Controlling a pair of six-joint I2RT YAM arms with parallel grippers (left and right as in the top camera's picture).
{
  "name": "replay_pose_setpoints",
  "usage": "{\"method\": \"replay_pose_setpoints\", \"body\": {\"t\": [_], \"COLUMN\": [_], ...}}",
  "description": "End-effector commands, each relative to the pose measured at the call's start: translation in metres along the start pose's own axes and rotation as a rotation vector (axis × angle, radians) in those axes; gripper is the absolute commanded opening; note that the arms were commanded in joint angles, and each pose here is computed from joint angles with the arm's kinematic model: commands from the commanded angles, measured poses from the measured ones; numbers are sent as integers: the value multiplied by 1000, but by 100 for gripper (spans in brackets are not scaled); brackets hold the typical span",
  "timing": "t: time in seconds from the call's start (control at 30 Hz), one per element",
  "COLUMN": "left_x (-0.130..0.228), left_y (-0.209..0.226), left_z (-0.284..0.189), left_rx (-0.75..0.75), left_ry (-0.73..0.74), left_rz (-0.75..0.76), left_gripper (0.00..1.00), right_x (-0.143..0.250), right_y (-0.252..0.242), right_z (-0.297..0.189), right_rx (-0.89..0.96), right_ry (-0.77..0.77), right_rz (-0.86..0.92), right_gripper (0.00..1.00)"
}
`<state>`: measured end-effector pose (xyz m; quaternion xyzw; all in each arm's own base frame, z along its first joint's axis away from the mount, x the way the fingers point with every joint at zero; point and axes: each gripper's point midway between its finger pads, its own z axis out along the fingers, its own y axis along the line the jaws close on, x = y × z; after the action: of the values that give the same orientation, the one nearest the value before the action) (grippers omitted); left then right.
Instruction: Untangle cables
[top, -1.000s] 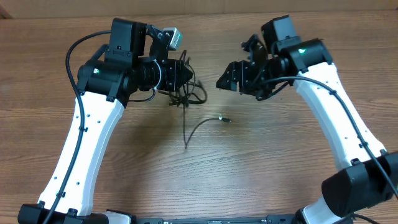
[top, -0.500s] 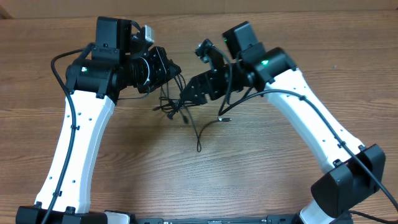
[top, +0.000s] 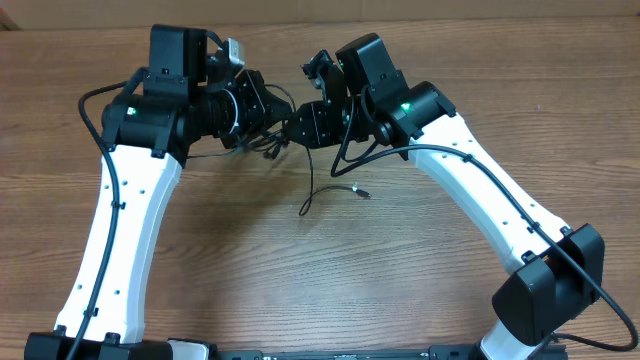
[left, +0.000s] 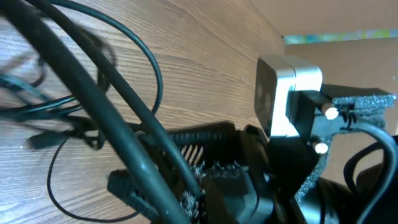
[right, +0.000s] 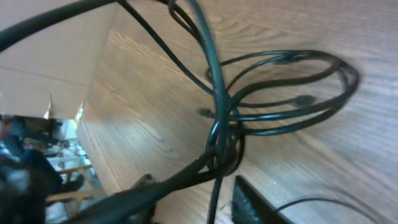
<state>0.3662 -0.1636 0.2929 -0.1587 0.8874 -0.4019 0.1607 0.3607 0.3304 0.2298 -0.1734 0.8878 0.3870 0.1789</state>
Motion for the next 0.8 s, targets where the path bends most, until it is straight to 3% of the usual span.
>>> {"method": "replay_pose_setpoints", "body": {"t": [0.0, 0.17, 0.27, 0.33, 0.53, 0.57, 0.6, 0.77], "left_x": [19, 13, 10, 3, -10, -8, -4, 11], "left_y": [-30, -27, -25, -19, -6, -9, -20, -27], "left_z": [-16, -21, -21, -21, -21, -21, -21, -22], "left_rx": [109, 121, 111, 76, 12, 24, 74, 131], "left_ry": [56, 51, 45, 3, -72, -62, -33, 21], "left_rz": [66, 21, -85, -154, -177, -99, 72, 388], "left_gripper": [4, 4, 5, 4, 4, 4, 4, 4], "right_x": [-16, -23, -17, -9, 19, 24, 29, 30], "right_y": [-23, -42, -24, -25, -29, -34, -49, -58], "right_z": [1, -10, -12, -13, -46, -47, -49, -50], "right_rx": [114, 143, 0, 3, 7, 34, 124, 180], "right_ry": [-72, -92, -38, -5, 84, 102, 109, 102], "right_rz": [56, 96, 36, 11, 81, 99, 146, 201], "right_gripper": [52, 68, 68, 68, 64, 61, 58, 58]}}
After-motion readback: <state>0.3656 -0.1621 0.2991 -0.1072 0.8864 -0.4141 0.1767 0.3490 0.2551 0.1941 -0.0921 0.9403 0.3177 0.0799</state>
